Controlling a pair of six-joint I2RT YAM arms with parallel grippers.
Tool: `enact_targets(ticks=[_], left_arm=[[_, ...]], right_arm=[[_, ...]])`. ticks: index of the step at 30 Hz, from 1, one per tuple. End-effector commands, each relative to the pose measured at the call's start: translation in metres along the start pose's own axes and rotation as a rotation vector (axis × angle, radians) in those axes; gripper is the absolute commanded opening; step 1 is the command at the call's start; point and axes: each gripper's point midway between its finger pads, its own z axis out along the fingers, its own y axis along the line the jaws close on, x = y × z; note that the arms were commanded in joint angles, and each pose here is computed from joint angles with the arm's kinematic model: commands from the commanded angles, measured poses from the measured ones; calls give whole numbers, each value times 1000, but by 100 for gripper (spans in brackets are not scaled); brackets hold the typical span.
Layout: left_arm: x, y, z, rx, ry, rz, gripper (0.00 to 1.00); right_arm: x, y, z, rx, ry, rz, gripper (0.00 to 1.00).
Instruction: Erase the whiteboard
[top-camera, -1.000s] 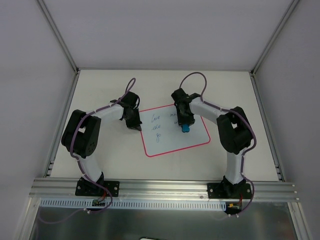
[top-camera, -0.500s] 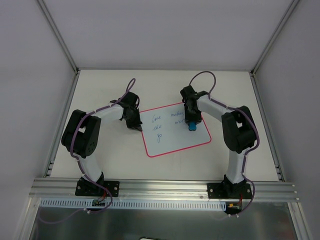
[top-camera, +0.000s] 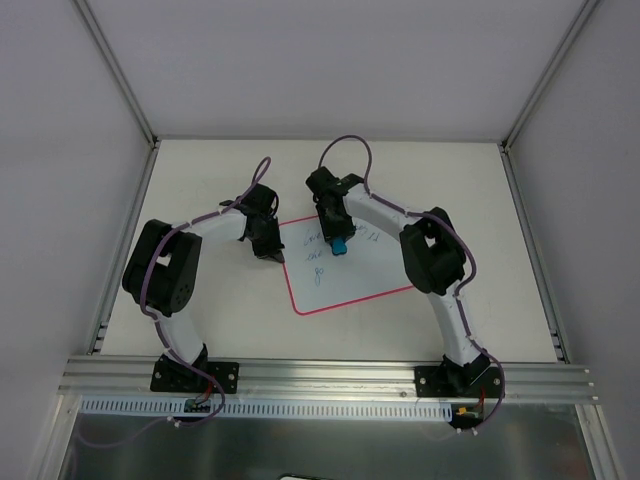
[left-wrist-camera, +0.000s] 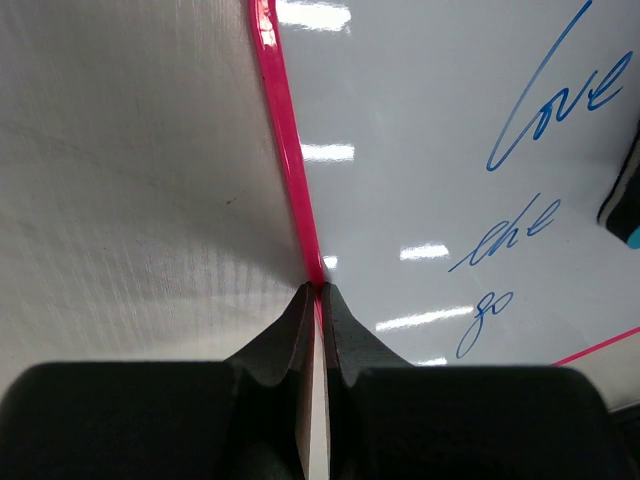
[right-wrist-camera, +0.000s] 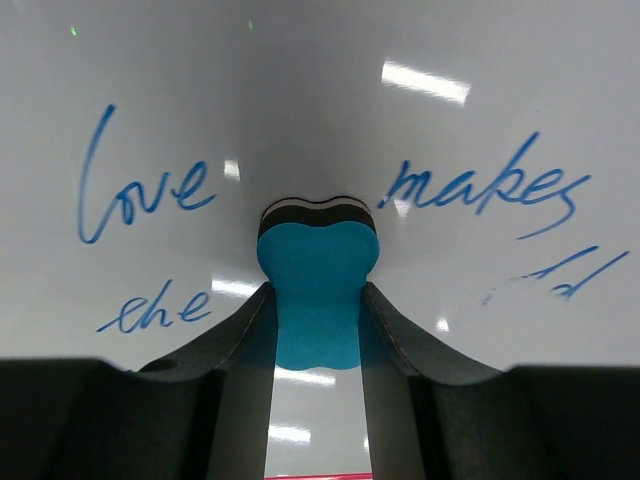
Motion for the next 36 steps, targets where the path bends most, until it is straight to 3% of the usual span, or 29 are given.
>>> enact_targets(ticks=[1, 4, 11, 16, 22, 29, 36], left_arm=[[36, 22, 3, -76, 103, 30, 0], [39, 24, 1, -80, 104, 29, 0], [50, 32, 1, -91, 124, 28, 0], [50, 30, -1, -82, 121, 35, 0], [51, 25, -2, -54, 135, 80, 0], [57, 16, 0, -39, 147, 121, 0], [56, 11, -1, -37, 140, 128, 0]], right_arm=[[13, 9, 0, -18, 60, -18, 0], [14, -17, 2, 29, 68, 10, 0], [21, -128, 4, 147, 100, 190, 0], [28, -159, 2, 185, 96, 247, 0], [14, -136, 5, 87, 71, 266, 0], [-26, -83, 3, 18, 21, 185, 0], [-34, -23, 6, -34, 30, 72, 1]])
